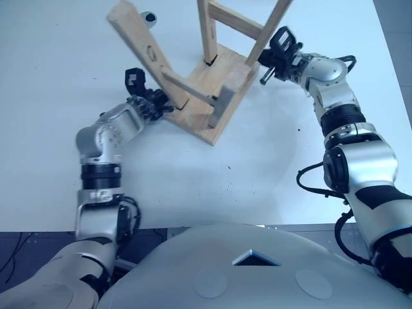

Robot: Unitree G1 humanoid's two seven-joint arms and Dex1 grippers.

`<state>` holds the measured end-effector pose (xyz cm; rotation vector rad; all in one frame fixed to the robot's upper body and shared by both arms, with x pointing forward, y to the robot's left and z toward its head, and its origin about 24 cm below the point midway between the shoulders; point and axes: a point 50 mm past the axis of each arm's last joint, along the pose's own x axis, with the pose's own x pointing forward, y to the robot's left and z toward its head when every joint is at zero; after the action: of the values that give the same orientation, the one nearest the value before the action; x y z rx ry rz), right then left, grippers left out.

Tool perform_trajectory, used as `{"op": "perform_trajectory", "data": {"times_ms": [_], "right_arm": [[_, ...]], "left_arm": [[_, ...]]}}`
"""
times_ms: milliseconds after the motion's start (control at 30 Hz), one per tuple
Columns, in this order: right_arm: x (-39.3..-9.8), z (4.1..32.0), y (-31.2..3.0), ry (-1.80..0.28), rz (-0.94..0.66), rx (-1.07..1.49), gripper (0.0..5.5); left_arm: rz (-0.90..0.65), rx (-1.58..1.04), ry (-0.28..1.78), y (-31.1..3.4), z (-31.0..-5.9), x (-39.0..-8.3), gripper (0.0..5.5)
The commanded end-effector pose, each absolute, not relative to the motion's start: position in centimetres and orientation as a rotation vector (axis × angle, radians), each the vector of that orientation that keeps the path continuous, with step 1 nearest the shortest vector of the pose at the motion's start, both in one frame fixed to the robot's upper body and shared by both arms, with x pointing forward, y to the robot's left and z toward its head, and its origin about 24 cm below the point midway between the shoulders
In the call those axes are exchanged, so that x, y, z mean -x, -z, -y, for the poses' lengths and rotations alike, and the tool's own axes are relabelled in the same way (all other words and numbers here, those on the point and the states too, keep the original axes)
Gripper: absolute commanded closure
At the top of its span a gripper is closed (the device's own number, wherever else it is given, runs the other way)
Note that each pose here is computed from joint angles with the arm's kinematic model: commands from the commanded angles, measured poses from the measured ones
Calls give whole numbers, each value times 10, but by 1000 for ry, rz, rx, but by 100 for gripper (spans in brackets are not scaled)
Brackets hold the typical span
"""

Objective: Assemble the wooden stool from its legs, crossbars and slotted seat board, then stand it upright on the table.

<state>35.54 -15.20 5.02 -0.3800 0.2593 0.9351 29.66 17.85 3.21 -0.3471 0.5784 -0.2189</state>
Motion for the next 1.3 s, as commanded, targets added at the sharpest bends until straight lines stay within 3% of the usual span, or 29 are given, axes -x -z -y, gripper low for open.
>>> {"op": "perform_trajectory", "data": {"times_ms": [33,200,300,533,667,800,900,1000,1300], "right_arm": [[-337,140,-46,-1187,-284,397,550],[-312,141,-55,-1389,-313,445,550],[-304,134,-63,-1407,-299,463,550],[-304,163,-81,-1224,-313,419,550],[-290,193,-95,-1174,-360,399,478],[-254,204,-84,-1273,-505,365,405],[-248,196,-83,-1289,-508,310,347],[-251,185,-80,-1274,-482,268,321],[-260,151,-68,-1317,-467,147,321]], "left_arm": [[-523,337,152,-40,-160,-329,490],[-461,239,168,-47,-157,-354,490],[-446,219,180,-47,-160,-358,490],[-379,146,171,-49,-231,-334,490],[-351,127,317,-65,-269,-302,427],[-475,62,714,-75,-262,-247,362],[-534,61,865,-80,-252,-229,309],[-508,56,908,-81,-240,-231,275],[-482,63,940,-67,-226,-246,275]]}}
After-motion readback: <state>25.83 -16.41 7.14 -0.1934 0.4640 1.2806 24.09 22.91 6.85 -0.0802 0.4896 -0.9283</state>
